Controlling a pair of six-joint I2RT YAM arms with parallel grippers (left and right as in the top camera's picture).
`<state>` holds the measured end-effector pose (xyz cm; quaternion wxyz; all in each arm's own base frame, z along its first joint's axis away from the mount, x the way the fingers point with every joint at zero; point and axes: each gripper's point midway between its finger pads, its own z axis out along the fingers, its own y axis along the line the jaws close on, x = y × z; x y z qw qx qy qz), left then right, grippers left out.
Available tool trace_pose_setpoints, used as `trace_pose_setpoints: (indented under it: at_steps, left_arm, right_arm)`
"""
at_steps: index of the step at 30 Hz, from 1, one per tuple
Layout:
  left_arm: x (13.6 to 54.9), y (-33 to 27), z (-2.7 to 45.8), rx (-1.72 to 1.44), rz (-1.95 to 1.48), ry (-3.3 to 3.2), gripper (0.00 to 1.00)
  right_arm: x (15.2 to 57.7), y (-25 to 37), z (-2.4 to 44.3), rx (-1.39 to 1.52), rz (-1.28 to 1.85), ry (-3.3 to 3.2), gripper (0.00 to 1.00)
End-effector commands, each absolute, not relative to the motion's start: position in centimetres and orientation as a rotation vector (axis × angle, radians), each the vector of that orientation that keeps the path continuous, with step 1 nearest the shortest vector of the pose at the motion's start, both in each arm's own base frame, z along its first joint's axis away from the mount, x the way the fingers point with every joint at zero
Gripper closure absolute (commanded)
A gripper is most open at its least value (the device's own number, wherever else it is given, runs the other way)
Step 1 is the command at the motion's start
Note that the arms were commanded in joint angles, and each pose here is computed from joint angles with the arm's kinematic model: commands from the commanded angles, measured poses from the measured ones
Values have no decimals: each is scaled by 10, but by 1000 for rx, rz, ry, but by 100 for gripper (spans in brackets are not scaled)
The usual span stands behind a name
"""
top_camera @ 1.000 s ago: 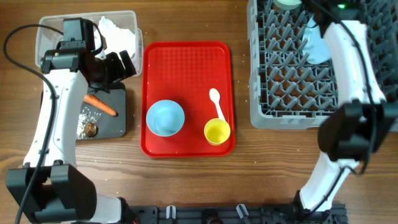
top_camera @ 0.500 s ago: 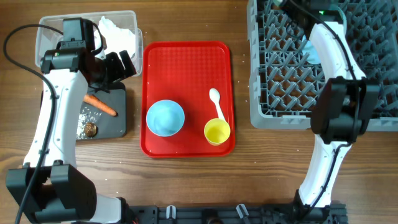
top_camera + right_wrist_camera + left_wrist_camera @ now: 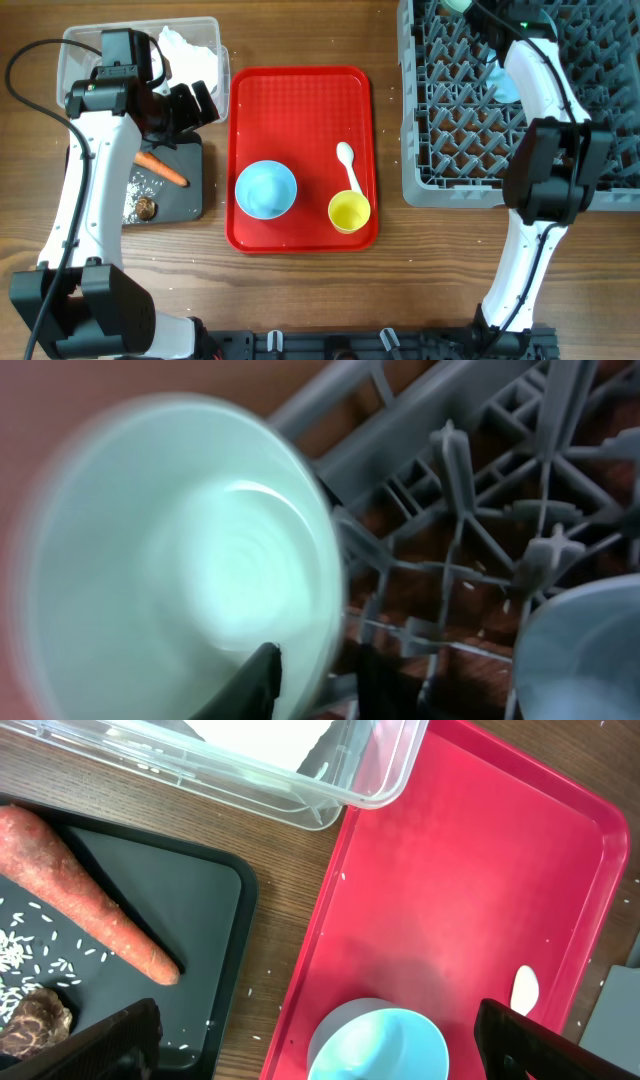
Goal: Sort waste into correct bins and load items into the dishwasher rack
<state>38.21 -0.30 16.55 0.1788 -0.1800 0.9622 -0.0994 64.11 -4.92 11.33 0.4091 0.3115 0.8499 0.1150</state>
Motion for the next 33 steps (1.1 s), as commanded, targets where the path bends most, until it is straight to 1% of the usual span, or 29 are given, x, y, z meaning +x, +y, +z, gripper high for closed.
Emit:
trace_pose_setpoints:
  at_steps: [1,5,9,17,22,24,25,26,33]
  left_arm:
    - [385,1,176,-512,-274,2688,0]
    - [385,1,176,-512,-274,2688,0]
    - [385,1,176,-512,-274,2688,0]
    - [385,1,176,-512,-274,2688,0]
    - [385,1,176,-513,-274,2688,0]
    - [385,1,176,-512,-274,2688,0]
    - [385,1,176,-513,-274,2688,0]
    - [385,1,176,-513,-274,2688,0]
    - [385,1,176,-512,-274,2688,0]
  right_arm:
    - [642,-50,100,768,275,2160,87]
    - [644,-51,102,764,276,2152,96]
    - [644,-51,108,703,253,2158,96]
    - [636,-44,138,540,223,2191,96]
    - [636,-35,132,520,275,2210,96]
    - [637,-35,133,525,278,2202,93]
    - [637,-35,134,524,279,2199,87]
    - [637,-35,134,524,278,2201,85]
    - [643,-37,121,525,269,2197,84]
